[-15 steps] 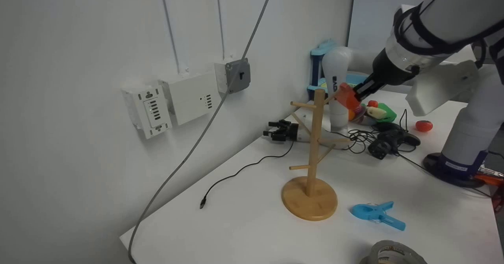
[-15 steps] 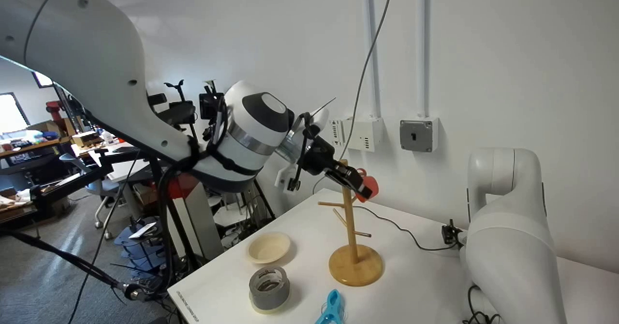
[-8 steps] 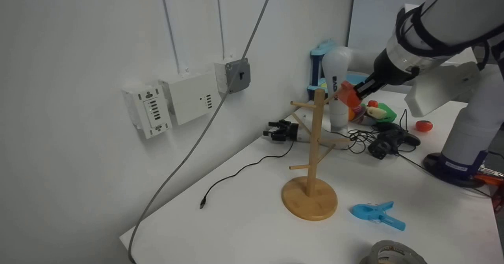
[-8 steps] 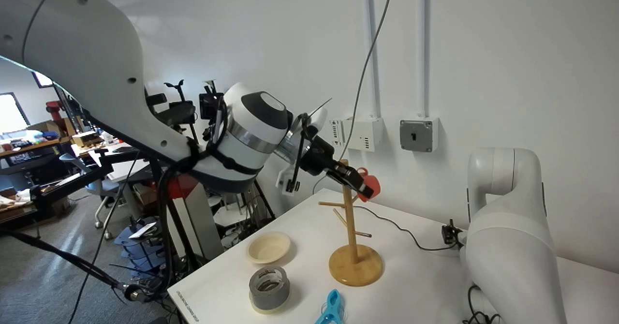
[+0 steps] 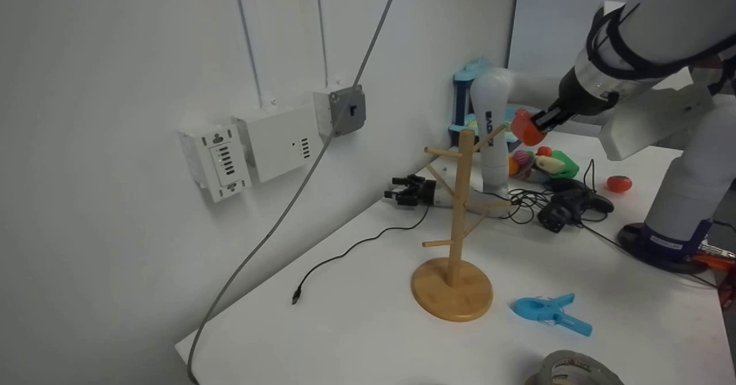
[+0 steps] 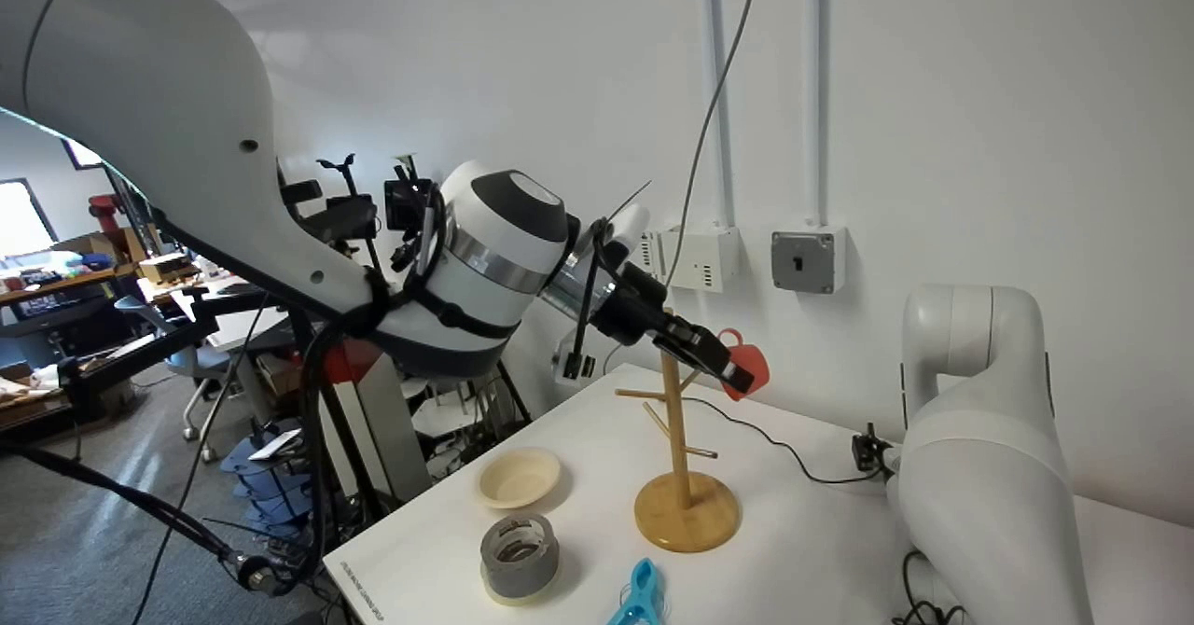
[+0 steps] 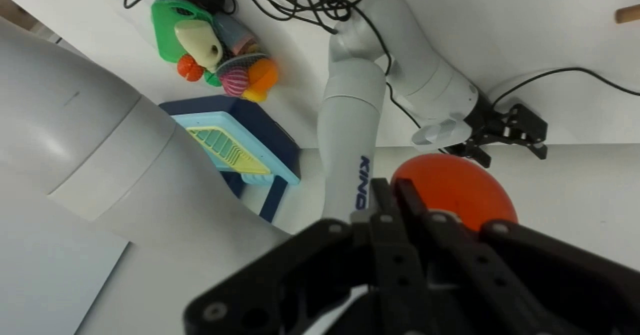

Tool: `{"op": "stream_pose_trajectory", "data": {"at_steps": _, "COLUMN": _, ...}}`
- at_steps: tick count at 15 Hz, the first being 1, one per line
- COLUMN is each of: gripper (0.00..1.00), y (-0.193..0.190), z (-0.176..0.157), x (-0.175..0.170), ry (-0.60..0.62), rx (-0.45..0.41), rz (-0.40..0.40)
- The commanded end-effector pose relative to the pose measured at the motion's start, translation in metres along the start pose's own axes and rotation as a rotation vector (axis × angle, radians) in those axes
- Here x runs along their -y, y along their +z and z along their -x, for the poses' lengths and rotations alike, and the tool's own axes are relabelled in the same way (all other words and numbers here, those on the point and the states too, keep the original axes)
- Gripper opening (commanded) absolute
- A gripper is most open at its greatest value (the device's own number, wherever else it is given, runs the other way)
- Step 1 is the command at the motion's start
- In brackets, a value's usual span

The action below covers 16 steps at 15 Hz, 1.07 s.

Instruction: Remove the blue and orange objects from the hanger

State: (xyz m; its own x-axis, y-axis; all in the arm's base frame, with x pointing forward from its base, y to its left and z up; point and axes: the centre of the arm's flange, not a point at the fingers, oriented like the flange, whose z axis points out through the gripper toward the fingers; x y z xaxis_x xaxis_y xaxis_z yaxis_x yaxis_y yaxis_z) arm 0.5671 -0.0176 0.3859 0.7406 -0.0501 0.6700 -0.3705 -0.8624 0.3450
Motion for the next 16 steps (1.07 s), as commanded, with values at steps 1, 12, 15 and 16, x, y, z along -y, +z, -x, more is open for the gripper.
{"op": "stream_pose_trajectory", "data": {"at_steps": 1, "gripper": 0.01, "y": 0.008, "z": -0.005, "x": -0.027, "ry": 0.021, "rx": -0.018, "rz": 0.060}}
{"op": "stream_pose_trajectory", "data": {"at_steps": 12, "gripper": 0.01, "y": 0.034, "z": 0.046, "x": 0.000, "ry": 0.052, "rx": 0.211, "rz": -0.062}}
{"op": "stream_pose_trajectory", "data": {"at_steps": 15, "gripper": 0.01, "y": 0.044, "z": 0.064, "x": 0.007, "ry": 0.047, "rx": 0.224, "rz": -0.071}}
{"op": "stream_pose_trajectory", "data": {"at_steps": 16, "gripper": 0.01, "y": 0.047, "z": 0.069, "x": 0.009, "ry": 0.049, "rx": 0.246, "rz": -0.077}}
